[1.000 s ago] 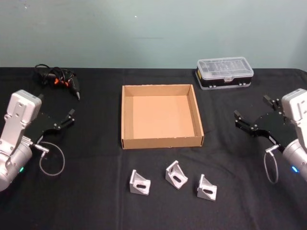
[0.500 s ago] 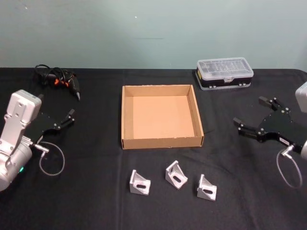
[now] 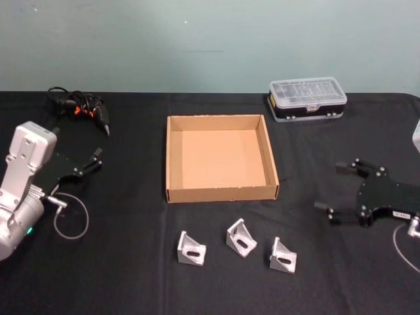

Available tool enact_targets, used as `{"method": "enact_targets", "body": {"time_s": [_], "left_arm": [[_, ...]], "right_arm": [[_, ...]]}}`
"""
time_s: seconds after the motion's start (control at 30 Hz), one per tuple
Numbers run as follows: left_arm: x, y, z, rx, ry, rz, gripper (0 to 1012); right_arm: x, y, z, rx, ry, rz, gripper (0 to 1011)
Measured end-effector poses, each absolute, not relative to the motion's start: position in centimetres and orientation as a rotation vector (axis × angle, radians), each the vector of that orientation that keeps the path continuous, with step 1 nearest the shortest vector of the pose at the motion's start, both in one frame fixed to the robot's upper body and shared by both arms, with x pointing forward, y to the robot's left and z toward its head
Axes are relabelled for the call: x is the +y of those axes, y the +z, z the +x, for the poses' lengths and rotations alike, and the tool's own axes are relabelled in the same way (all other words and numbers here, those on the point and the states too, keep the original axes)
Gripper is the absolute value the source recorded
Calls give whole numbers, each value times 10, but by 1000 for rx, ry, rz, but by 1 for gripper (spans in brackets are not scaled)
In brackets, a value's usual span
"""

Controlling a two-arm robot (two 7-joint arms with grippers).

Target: Use one hand to pick up the angle iron from the table and place it into the box.

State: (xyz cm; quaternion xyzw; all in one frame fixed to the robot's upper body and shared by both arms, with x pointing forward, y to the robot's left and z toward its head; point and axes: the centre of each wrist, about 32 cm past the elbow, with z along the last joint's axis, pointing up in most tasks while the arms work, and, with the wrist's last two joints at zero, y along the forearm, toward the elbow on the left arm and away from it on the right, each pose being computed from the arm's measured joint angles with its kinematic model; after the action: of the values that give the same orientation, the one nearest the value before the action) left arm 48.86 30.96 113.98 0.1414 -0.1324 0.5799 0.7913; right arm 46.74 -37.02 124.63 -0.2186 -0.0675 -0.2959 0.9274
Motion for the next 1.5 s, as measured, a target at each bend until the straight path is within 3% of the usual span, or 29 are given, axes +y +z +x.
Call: {"method": "enact_targets", "body": {"time_s": [0.57,1.5], "left_arm": [[310,1140,489,-285,1248,304,1000],[310,1140,489,-285,1248,304,1000]], "right_arm": [[-375,1238,474,-100,-375,-543,1003],[-342,1202,483,-48,-333,-573,1003]]}}
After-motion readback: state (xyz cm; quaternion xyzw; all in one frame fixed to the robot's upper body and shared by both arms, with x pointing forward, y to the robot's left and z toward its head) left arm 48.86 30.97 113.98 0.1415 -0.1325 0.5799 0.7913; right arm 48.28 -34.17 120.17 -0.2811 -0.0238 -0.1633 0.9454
